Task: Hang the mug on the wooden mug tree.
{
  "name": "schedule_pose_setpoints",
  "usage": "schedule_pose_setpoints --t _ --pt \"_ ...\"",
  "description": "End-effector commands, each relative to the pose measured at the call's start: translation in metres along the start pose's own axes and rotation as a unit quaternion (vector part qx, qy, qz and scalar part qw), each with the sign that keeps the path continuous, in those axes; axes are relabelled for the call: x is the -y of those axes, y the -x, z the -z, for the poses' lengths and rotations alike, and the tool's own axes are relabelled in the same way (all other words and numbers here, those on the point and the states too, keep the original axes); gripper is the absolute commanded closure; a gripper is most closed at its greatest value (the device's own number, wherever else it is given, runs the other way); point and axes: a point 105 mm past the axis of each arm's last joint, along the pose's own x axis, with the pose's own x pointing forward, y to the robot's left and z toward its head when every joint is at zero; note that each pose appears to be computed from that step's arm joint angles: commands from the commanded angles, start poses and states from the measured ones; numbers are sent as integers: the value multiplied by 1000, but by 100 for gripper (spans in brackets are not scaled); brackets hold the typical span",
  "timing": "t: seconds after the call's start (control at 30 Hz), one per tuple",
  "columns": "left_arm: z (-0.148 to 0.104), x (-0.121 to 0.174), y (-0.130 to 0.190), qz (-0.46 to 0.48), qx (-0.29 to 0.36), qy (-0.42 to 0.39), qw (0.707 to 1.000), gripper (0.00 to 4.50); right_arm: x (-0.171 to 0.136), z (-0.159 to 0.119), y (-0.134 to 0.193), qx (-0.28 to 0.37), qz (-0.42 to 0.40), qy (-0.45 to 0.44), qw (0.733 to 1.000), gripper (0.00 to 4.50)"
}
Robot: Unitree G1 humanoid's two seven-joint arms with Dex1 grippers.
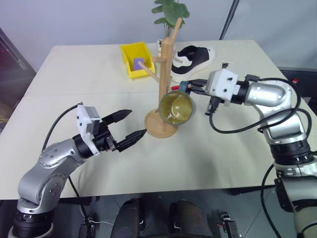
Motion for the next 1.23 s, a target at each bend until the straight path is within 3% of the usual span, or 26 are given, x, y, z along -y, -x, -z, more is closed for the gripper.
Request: schedule_pose_setpoints --t 0.03,0.1,0.27,0.37,0.5,0.67,0.8,1.0,1.23 --pt "-13 6 -3 13 15 -24 1000 0 11 -10 0 10 14 13 1000 442" --pt "-15 6 -3 12 17 -26 999 0 12 -10 0 12 14 11 1000 442" --pt "-16 6 -3 11 19 -27 999 0 16 -12 3 15 25 20 999 212" --pt "-16 5 -2 10 20 -28 999 0 21 -12 9 12 40 20 999 50" --pt "-13 0 0 -8 13 -20 1000 0 33 -3 34 6 90 -24 996 50" --pt "5 -30 8 -105 6 -3 994 0 29 33 67 2 166 -152 974 50" --pt "25 -70 27 -236 2 -6 972 0 4 73 81 9 228 -277 933 50" --pt "66 -100 70 -380 -40 -25 924 0 -51 120 84 -16 285 -380 880 50" --pt "81 -97 87 -416 -48 -26 908 0 -80 127 74 -7 282 -410 867 50"
